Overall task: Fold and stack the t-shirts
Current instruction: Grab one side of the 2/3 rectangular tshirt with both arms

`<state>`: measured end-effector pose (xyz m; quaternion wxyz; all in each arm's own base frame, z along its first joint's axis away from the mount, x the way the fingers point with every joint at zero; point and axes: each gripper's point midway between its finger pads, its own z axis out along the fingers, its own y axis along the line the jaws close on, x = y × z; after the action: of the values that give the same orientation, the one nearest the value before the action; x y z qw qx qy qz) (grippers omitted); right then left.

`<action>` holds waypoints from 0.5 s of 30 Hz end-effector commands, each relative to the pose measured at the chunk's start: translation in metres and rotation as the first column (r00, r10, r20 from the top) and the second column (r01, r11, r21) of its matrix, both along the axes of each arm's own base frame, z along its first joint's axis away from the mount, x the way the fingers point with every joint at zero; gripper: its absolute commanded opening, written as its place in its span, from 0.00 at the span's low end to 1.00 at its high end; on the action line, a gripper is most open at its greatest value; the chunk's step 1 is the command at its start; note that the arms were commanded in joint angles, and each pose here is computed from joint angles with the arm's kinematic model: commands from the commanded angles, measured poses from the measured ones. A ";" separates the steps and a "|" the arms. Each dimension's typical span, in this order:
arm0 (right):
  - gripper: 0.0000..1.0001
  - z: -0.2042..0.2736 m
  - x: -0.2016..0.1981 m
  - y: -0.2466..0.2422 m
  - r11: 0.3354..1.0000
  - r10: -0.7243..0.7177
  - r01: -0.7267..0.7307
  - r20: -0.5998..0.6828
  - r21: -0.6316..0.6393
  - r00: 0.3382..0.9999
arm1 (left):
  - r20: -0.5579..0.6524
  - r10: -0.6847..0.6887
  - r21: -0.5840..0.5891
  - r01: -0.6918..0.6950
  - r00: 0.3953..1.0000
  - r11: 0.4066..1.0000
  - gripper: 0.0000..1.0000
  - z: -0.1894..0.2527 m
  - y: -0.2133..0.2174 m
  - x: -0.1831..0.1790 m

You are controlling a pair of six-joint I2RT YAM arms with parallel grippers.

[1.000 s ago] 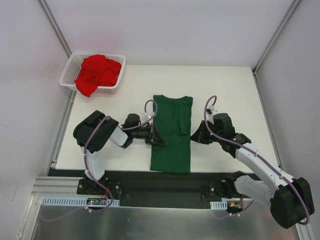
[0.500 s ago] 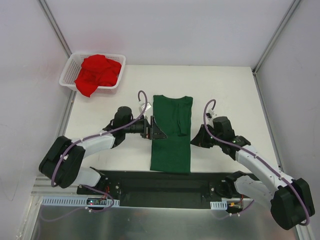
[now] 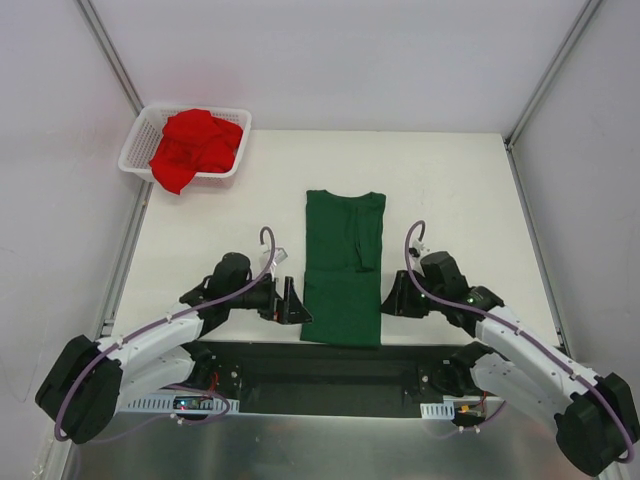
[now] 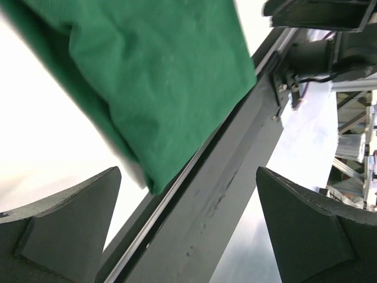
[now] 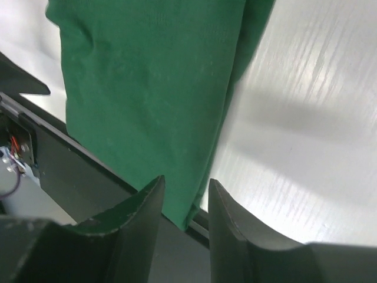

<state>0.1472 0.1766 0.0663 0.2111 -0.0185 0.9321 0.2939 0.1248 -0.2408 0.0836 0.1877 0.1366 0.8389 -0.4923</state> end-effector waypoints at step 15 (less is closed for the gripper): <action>0.39 -0.043 -0.051 -0.007 0.998 -0.028 0.021 -0.117 -0.058 0.993 | -0.067 -0.030 0.170 0.041 0.997 0.985 0.84 -0.050 0.006 -0.038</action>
<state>0.0967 0.1641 0.0291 0.1570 -0.0120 0.9508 0.2668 0.0872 -0.2385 0.0455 0.1409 0.1595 0.8726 -0.4397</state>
